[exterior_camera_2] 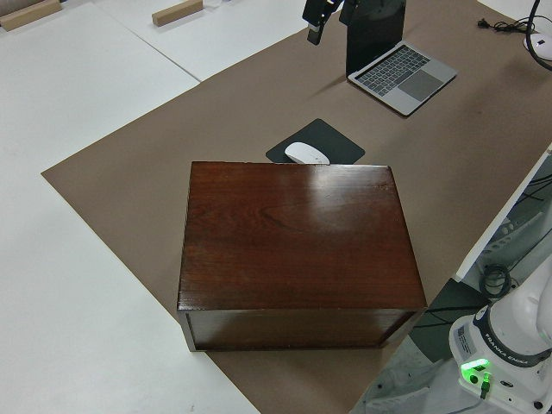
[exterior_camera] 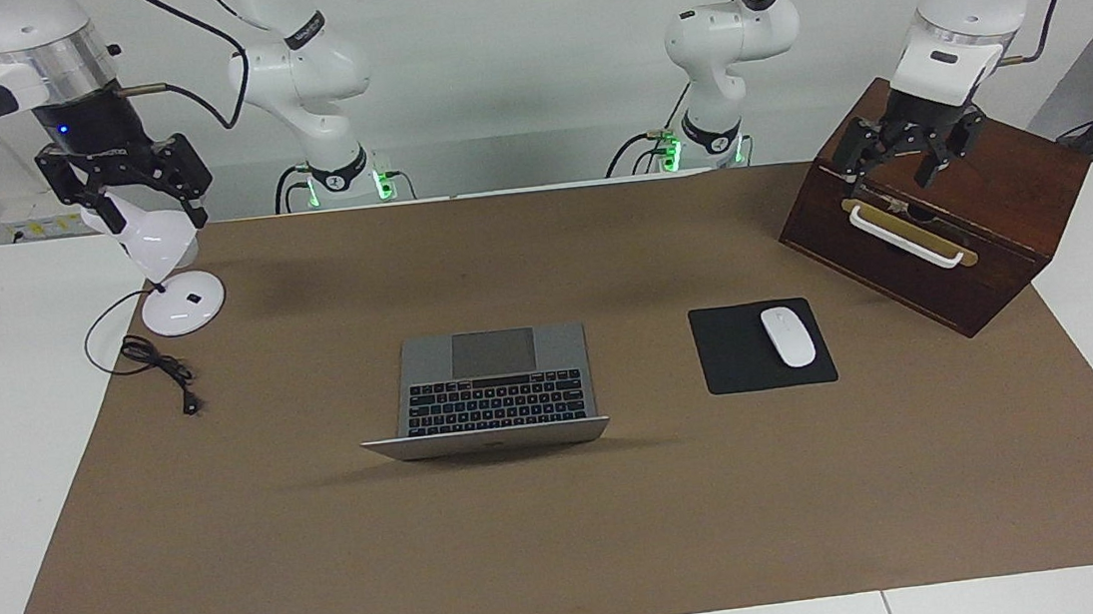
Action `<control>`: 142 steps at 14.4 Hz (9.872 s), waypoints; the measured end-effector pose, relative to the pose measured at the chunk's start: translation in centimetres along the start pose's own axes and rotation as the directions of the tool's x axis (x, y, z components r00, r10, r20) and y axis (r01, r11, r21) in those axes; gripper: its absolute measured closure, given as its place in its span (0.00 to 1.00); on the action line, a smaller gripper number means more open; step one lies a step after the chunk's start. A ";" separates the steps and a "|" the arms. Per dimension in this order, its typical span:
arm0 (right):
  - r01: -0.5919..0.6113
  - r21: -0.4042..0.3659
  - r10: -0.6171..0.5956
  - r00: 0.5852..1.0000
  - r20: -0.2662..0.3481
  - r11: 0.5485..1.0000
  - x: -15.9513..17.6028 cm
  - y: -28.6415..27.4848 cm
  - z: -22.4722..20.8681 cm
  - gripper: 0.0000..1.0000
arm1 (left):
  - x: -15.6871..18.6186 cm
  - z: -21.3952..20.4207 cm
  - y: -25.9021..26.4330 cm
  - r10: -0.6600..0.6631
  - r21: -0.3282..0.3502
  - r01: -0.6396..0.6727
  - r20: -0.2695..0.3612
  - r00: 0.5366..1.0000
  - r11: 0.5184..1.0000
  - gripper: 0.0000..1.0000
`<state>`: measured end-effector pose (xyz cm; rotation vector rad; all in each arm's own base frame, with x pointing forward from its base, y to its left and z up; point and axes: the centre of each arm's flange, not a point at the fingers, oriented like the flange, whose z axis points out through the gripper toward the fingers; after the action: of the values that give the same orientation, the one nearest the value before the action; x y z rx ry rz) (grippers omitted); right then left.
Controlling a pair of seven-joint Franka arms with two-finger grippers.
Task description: Close laptop with both arms
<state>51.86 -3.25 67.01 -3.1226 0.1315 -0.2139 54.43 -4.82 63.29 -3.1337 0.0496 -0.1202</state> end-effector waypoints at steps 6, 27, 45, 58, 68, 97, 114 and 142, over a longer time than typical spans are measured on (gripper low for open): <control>-0.004 0.000 0.004 1.000 0.013 1.000 -0.1 0.2 0.1 0.00 | 0.0 0.0 0.0 0.000 0.000 0.000 0.000 1.000 1.000 0.00; 0.084 0.013 -0.077 0.962 -0.261 0.996 21.0 -6.6 14.7 0.99 | -0.2 0.6 -0.6 -0.011 0.002 0.011 0.013 1.000 1.000 0.78; 0.020 0.003 -0.018 0.977 -0.212 1.000 17.1 -29.0 21.3 0.99 | -2.6 9.5 12.1 0.161 -0.120 -0.223 -0.391 0.906 0.967 0.99; 0.023 0.000 -0.023 0.981 -0.193 1.000 16.8 -29.2 21.9 0.99 | -12.6 26.2 26.7 0.356 -0.117 -0.490 -0.547 0.758 0.864 0.99; -0.010 -0.015 0.009 0.996 -0.089 1.000 15.4 -29.5 24.0 0.99 | -14.4 33.4 29.4 0.434 -0.087 -0.566 -0.550 0.714 0.820 0.99; -0.204 0.060 0.168 0.914 0.369 0.977 8.4 -25.7 29.1 0.99 | -15.8 35.3 29.7 0.565 0.040 -0.695 -0.615 0.549 0.718 0.99; -0.239 0.063 0.207 0.924 0.322 0.969 6.0 -25.1 35.7 0.99 | -15.9 35.4 29.6 0.575 0.052 -0.703 -0.621 0.533 0.709 0.99; 0.170 -0.023 -0.172 0.976 -0.135 0.985 17.0 -1.9 15.4 0.00 | -15.3 35.1 28.1 0.581 0.029 -0.683 -0.552 0.598 0.730 0.99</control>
<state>70.87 -2.73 54.07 -3.1293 -0.1366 -0.4310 40.98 -32.27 26.98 -2.8929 1.2376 -1.0096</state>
